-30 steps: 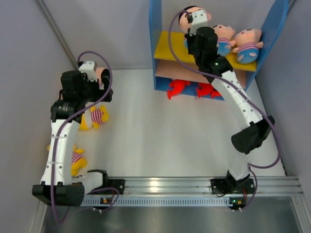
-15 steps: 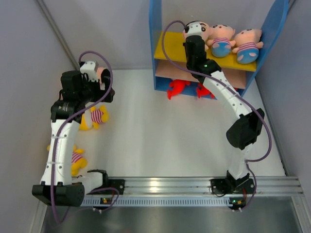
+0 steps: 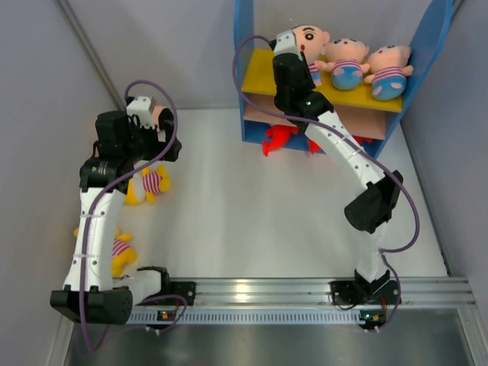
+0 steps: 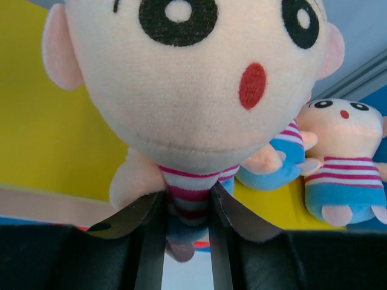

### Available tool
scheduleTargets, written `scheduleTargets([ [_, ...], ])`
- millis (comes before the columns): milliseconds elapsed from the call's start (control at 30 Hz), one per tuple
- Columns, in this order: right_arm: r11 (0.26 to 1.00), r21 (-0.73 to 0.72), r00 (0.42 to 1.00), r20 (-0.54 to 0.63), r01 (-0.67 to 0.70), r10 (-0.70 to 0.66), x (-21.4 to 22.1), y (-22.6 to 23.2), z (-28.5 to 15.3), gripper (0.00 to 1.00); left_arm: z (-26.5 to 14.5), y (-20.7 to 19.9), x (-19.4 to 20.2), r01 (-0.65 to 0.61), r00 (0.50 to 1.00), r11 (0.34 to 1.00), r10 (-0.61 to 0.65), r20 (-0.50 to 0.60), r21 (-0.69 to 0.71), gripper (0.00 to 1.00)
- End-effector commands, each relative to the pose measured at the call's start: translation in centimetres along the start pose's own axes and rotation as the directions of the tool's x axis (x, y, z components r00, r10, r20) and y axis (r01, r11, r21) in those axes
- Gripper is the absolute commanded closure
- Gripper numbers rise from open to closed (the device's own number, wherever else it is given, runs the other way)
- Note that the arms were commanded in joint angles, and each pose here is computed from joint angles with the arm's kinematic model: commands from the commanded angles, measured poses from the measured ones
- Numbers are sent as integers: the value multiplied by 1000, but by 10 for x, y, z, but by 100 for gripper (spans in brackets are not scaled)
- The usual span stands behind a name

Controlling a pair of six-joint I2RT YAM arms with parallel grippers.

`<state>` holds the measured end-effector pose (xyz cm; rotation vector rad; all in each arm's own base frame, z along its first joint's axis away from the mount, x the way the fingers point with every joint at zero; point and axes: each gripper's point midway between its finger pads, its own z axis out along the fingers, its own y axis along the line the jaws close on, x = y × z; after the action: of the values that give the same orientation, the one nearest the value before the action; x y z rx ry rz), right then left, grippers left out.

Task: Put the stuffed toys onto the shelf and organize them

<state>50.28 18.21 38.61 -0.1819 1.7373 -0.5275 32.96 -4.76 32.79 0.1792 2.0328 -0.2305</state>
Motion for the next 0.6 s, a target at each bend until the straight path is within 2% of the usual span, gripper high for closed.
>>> scheduleTargets([
  [0, 996, 52, 997, -21, 74, -73, -1, -5, 16, 70, -9, -3, -12, -24, 999, 1000, 23, 48, 5, 1],
  [133, 996, 44, 996, 15, 82, -83, -8, 7, 29, 58, -11, -3, -10, -27, 998, 1000, 27, 49, 7, 1],
  [300, 996, -45, 996, 55, 79, -76, -13, 26, 42, 55, -11, -3, -9, -28, 998, 1000, 28, 48, 4, 1],
  [433, 992, -94, 994, 85, 82, -74, -19, 36, 34, 33, -11, -4, -9, -24, 999, 1000, 23, 46, 13, 1],
  [533, 979, -183, 990, 121, 90, -68, -27, 48, 19, 23, -9, -6, -8, -23, 999, 999, 21, 42, 24, 1],
  [567, 972, -223, 986, 165, 75, -38, -41, 47, 7, 22, -9, -6, -8, -21, 999, 999, 20, 42, 27, 1],
])
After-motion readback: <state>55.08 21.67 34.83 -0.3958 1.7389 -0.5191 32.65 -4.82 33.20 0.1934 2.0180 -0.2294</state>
